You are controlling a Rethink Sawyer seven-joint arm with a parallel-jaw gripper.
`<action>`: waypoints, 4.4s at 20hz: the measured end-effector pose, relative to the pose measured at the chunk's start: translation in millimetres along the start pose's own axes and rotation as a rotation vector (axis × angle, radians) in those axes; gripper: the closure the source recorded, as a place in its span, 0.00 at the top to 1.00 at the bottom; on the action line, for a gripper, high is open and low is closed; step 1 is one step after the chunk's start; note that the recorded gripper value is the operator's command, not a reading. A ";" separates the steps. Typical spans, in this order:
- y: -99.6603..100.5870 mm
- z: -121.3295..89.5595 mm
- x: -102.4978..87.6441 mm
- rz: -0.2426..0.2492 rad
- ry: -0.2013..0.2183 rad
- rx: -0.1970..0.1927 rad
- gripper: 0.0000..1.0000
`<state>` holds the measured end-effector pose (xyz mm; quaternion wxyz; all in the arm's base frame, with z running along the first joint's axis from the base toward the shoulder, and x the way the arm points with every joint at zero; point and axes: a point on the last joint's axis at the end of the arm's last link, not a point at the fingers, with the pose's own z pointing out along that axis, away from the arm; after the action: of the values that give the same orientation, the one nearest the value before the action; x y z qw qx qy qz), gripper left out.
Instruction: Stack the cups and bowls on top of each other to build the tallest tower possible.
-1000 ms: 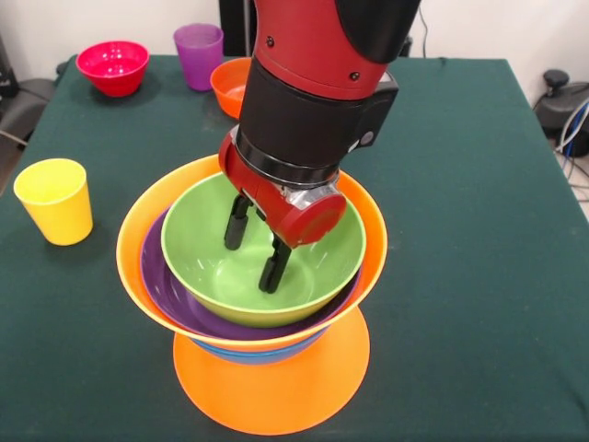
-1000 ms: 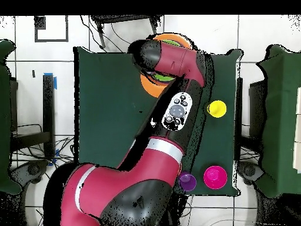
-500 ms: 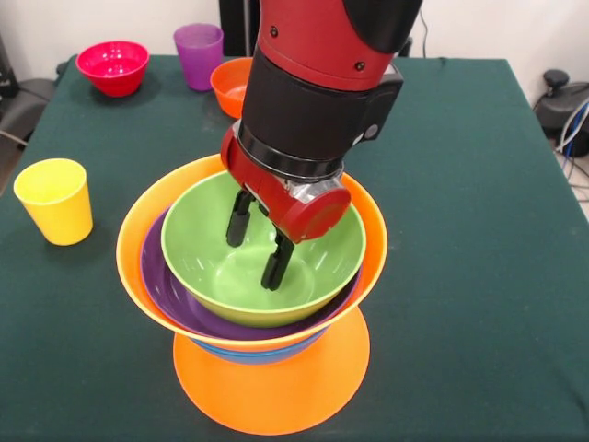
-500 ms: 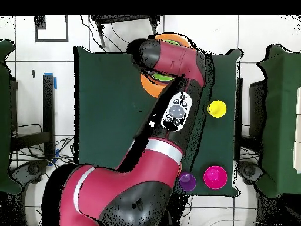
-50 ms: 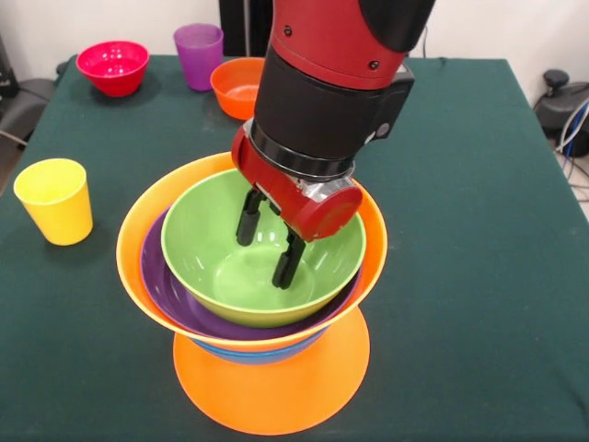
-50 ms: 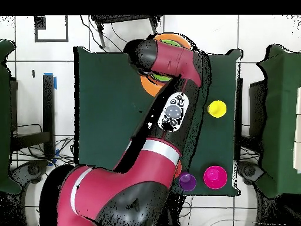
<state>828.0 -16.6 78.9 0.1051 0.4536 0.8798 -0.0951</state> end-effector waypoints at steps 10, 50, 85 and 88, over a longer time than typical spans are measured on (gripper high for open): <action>5.3 0.8 17.9 -0.018 0.004 0.004 1.00; -0.3 6.0 21.7 -0.013 -0.009 0.002 1.00; -8.8 5.8 24.5 -0.002 -0.011 0.006 1.00; -8.8 5.8 24.5 -0.002 -0.011 0.006 1.00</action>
<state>807.5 -4.1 67.3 0.1086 0.4523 0.8795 -0.1003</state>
